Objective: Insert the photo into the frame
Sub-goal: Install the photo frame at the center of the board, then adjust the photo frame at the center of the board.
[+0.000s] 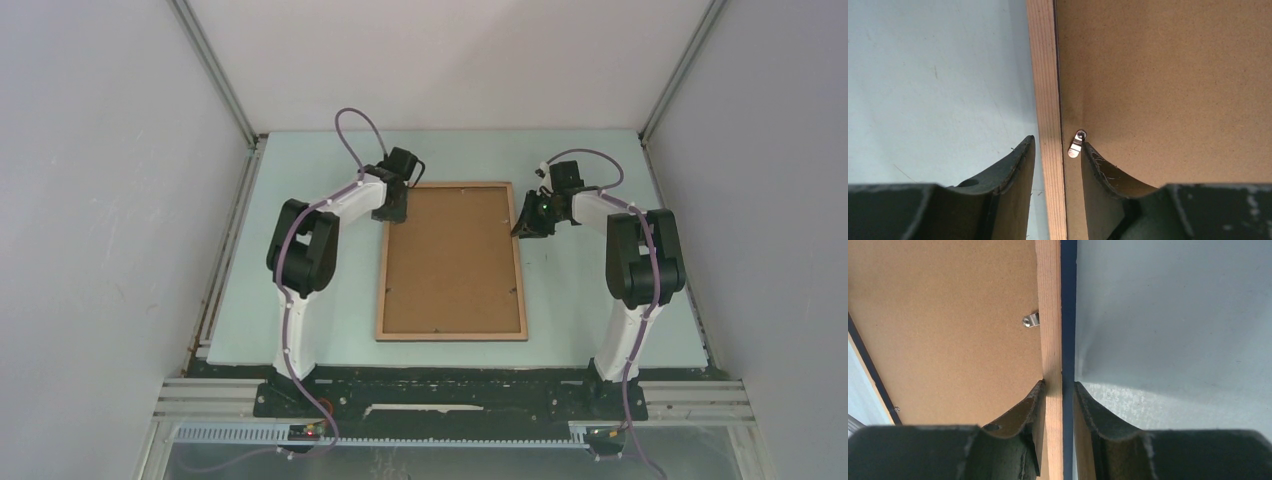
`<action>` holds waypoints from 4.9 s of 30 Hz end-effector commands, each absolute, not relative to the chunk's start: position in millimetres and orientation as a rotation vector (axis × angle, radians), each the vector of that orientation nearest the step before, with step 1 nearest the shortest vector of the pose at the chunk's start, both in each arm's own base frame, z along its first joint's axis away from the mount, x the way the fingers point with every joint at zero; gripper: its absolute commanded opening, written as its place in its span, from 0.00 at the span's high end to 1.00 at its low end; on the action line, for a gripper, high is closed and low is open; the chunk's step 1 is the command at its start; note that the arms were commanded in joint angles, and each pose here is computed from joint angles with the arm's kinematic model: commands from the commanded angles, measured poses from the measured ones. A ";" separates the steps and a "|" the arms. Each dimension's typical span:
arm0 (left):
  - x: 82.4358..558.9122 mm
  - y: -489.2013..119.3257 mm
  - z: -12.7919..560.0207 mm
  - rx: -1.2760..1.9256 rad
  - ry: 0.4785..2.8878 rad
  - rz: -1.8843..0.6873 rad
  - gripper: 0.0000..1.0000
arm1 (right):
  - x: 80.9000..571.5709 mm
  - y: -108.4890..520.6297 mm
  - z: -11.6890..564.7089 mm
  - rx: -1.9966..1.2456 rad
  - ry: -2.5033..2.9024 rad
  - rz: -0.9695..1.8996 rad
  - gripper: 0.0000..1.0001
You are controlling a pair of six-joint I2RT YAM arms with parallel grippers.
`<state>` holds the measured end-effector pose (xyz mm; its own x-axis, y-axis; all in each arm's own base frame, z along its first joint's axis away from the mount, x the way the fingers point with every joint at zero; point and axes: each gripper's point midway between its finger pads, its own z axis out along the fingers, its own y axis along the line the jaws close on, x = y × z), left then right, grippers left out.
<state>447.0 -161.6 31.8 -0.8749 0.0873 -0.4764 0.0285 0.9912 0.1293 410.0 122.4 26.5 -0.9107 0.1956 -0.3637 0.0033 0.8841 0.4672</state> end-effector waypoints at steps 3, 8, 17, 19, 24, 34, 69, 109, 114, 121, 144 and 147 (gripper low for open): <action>449.9 -120.0 38.7 0.136 2.593 0.374 1.00 | 420.5 118.8 31.5 0.150 2.627 0.631 0.68; 440.0 -154.1 43.7 0.174 2.596 0.052 1.00 | 420.6 118.7 32.0 0.150 2.626 0.635 0.68; 426.8 -163.6 62.1 -0.023 2.608 -0.114 0.43 | 418.6 121.2 33.5 0.127 2.629 0.607 0.60; 427.5 -157.9 67.7 -0.062 2.597 -0.111 0.41 | 418.4 122.0 34.1 0.119 2.629 0.601 0.59; 430.0 -149.0 66.0 -0.117 2.603 -0.125 0.38 | 417.5 125.9 34.7 0.092 2.628 0.586 0.54; 437.2 -146.5 51.7 -0.090 2.640 -0.071 0.37 | 418.6 127.0 34.8 0.086 2.623 0.587 0.54; 448.3 -134.6 23.7 -0.160 2.673 0.075 0.43 | 419.5 128.4 32.2 0.083 2.641 0.586 0.60; 358.3 -161.4 42.5 -0.343 2.625 -0.402 0.27 | 408.3 142.7 30.1 0.011 2.698 0.463 0.40; 320.7 -184.0 23.0 -0.355 2.632 -0.633 0.25 | 402.1 150.2 24.4 -0.015 2.759 0.431 0.43; 279.7 -234.7 16.8 -0.283 2.624 -0.889 0.26 | 398.0 170.9 23.7 -0.078 2.805 0.472 0.44; 197.3 -325.2 49.6 0.028 2.568 -0.954 0.24 | 529.7 201.9 99.1 -0.140 2.612 0.560 0.40; 203.6 -302.4 74.8 0.109 2.508 -0.836 0.23 | 522.1 175.4 128.7 -0.120 2.586 0.461 0.39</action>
